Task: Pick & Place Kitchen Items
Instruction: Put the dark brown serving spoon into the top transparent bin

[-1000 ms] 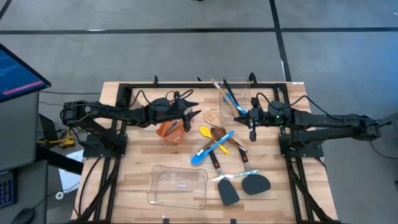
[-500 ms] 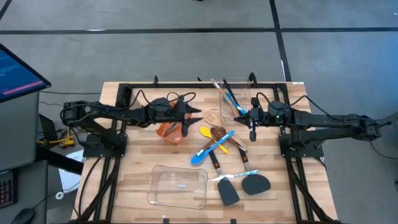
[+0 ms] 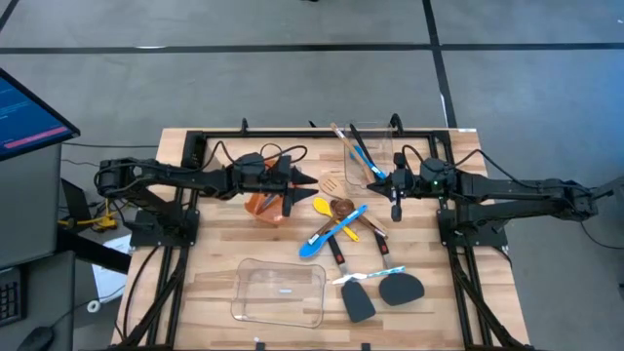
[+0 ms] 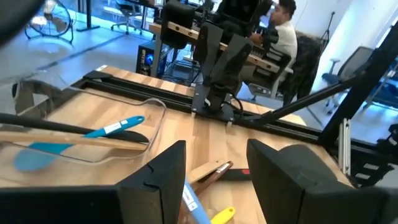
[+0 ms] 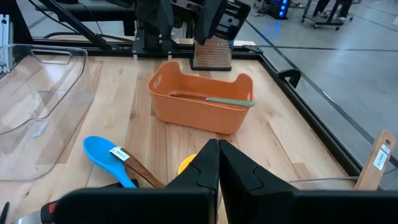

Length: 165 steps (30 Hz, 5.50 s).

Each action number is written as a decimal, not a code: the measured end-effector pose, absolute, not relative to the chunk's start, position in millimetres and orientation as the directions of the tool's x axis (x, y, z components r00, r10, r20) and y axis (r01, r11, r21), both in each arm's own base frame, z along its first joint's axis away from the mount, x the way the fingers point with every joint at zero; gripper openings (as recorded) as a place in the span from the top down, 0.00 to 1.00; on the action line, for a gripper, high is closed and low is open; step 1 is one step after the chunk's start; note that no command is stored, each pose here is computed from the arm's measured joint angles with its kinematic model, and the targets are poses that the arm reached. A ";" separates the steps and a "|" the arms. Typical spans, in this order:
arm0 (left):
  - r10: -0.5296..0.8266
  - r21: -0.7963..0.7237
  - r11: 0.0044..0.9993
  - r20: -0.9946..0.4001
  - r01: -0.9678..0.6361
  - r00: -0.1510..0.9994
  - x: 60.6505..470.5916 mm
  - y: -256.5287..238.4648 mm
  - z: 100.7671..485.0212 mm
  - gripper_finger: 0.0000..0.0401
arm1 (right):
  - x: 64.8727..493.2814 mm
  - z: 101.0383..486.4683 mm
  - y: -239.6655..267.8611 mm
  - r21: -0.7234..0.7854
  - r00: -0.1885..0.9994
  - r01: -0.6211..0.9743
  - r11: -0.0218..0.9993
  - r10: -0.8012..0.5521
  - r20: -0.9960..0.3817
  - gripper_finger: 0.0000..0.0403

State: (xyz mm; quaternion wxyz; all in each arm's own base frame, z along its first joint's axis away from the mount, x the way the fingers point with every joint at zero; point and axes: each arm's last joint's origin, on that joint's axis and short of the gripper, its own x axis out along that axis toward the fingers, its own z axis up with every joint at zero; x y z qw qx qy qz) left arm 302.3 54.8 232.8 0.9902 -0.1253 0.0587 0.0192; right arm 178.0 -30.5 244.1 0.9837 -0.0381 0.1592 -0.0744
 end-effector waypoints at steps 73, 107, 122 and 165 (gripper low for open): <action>-0.174 -0.269 0.950 -0.027 0.161 0.984 417.0 -44.5 244.0 0.61 | 180.1 251.8 -31.0 -0.102 0.960 0.143 0.984 -0.163 -0.227 1.00; 0.169 -0.136 0.938 -0.627 -0.320 0.761 413.5 -20.2 188.0 0.61 | 176.8 255.4 -30.9 -0.112 0.963 0.148 0.983 -0.169 -0.210 1.00; 0.268 -0.036 0.904 -0.728 -0.427 0.630 401.5 -15.0 176.7 0.61 | 176.9 255.8 -30.9 -0.113 0.964 0.149 0.982 -0.169 -0.206 1.00; 0.181 -0.022 0.909 -0.878 -0.416 0.443 451.4 3.0 175.6 0.61 | 140.4 264.3 -24.5 -0.084 0.961 0.154 0.984 -0.169 -0.218 1.00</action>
